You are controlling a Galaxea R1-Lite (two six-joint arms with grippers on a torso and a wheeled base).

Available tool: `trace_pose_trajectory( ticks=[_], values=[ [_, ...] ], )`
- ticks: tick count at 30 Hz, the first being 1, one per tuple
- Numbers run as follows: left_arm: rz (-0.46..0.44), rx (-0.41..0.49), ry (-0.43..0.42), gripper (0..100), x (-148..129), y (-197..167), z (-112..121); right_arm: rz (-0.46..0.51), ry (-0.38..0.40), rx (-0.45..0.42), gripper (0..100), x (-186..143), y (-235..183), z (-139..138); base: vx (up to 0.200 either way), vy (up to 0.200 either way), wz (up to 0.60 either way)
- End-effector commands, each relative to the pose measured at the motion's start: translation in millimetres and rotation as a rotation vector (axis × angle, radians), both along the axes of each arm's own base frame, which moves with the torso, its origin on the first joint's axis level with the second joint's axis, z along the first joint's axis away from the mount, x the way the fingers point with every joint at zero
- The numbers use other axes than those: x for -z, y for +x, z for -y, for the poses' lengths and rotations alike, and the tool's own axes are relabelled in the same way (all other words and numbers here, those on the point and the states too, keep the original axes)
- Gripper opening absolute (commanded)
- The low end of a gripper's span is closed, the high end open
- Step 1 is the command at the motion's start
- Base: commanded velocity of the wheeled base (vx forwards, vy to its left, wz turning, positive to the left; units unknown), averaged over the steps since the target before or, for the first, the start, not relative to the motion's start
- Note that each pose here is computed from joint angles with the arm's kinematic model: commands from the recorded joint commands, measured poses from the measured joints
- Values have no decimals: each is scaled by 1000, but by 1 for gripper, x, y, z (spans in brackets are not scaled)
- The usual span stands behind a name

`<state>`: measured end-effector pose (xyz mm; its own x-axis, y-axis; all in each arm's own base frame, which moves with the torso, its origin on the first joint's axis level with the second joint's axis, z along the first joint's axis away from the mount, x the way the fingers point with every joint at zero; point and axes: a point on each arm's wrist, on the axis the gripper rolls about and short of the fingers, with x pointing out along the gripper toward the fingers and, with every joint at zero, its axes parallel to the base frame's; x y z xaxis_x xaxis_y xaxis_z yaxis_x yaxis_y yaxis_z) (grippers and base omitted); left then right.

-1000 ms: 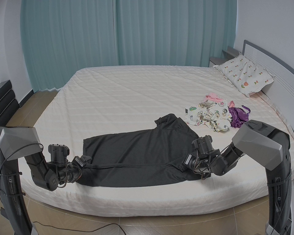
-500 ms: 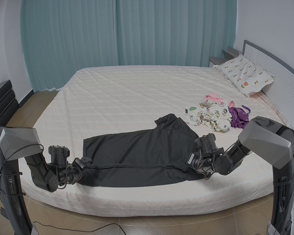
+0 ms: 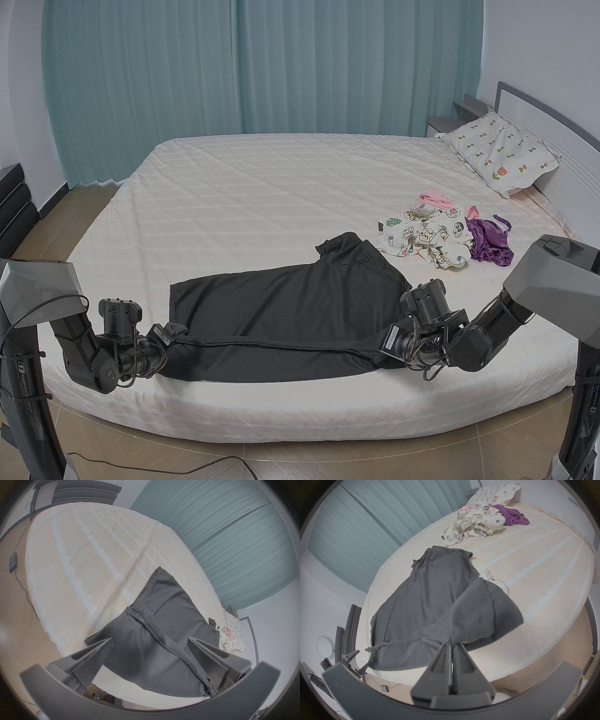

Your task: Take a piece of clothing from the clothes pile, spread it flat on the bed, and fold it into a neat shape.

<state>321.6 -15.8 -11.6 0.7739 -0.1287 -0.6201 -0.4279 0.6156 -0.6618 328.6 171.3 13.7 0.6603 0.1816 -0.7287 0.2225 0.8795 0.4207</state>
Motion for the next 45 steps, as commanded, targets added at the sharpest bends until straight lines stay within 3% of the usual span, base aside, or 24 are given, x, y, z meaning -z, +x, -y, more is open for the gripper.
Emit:
trace_pose_trajectory(
  ticks=[1,13,18,30,31,45],
  values=[
    [-2,1,-1,100,1,0,0,-14,-11,-14,100,-2,-13,-1,0,0,0],
    [-2,0,0,100,1,0,0,31,6,8,100,-24,-13,15,0,0,0],
    [-2,1,-1,100,1,0,0,-20,-57,16,100,10,5,34,0,0,0],
    [-1,1,1,100,2,0,0,-33,-31,21,100,31,29,31,0,0,0],
    [7,1,1,100,1,1,0,-36,-33,22,0,33,31,30,0,0,0],
    [5,0,0,100,2,-1,0,-32,-88,79,0,39,31,36,0,0,0]
  ],
)
